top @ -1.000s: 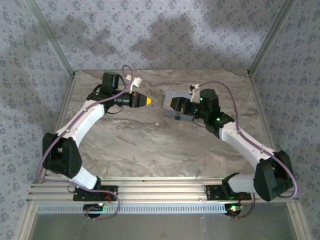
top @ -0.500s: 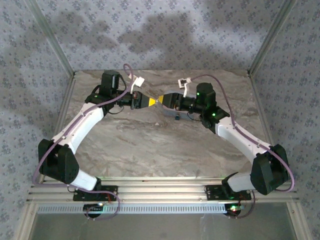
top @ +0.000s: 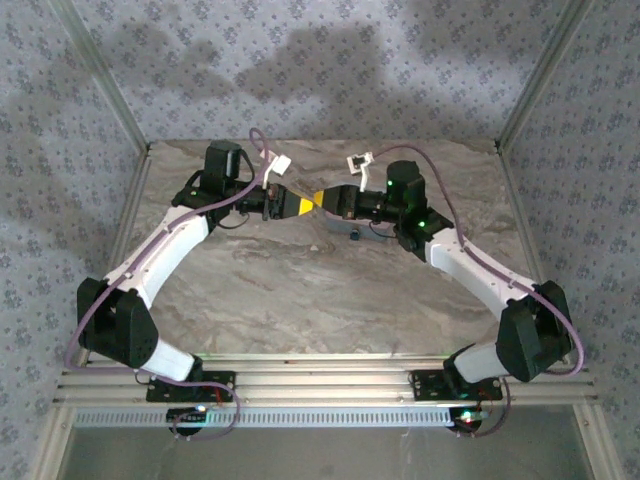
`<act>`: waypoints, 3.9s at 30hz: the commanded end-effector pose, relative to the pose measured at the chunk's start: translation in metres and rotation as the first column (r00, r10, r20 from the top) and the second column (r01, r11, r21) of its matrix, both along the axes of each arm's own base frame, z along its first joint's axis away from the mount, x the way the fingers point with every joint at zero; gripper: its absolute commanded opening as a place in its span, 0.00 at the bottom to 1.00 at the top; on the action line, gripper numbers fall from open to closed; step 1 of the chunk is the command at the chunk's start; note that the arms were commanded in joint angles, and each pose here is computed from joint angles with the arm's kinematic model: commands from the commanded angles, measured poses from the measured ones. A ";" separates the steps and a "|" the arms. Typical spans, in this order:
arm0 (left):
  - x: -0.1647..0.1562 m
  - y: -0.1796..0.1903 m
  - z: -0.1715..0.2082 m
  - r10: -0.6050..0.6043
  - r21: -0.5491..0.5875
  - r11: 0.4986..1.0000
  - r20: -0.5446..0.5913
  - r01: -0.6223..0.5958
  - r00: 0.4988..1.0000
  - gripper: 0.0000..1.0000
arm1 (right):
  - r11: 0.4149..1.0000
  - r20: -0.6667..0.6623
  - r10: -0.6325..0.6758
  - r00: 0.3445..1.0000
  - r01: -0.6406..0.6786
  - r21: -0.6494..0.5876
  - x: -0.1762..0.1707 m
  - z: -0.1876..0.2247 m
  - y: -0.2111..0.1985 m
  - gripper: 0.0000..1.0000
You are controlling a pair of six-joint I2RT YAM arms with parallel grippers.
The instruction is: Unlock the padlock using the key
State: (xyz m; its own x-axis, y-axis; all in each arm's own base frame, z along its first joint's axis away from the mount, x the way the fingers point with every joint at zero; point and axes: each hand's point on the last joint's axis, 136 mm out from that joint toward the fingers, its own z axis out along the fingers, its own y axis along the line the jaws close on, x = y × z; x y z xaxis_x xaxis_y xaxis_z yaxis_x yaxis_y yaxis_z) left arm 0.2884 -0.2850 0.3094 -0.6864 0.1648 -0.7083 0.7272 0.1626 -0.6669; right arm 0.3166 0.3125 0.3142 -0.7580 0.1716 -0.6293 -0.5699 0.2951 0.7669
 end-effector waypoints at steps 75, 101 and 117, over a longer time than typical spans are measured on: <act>0.016 -0.054 -0.026 0.165 0.053 0.916 0.854 -0.398 0.494 0.00 | 0.737 -0.176 -0.620 0.765 0.491 -0.464 0.008 -0.031 -0.049 0.00; 0.016 -0.004 0.008 0.158 -0.131 0.984 0.359 -0.118 0.920 0.00 | 0.852 0.024 -0.505 0.862 0.504 -0.141 -0.004 0.035 -0.116 0.46; -0.039 -0.037 0.035 -0.217 -0.153 0.951 0.289 0.269 0.932 0.00 | 0.988 0.137 -0.086 0.987 0.101 -0.112 -0.038 0.052 -0.045 0.53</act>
State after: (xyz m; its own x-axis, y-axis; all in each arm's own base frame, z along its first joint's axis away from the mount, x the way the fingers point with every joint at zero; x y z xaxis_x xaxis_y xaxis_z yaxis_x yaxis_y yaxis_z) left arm 0.2665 -0.3195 0.3300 -0.4599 0.1141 -0.8806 0.8831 -0.0453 -0.4670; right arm 0.2891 0.2537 0.3427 -0.6863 0.1958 -0.7005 -0.5285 0.5275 0.6652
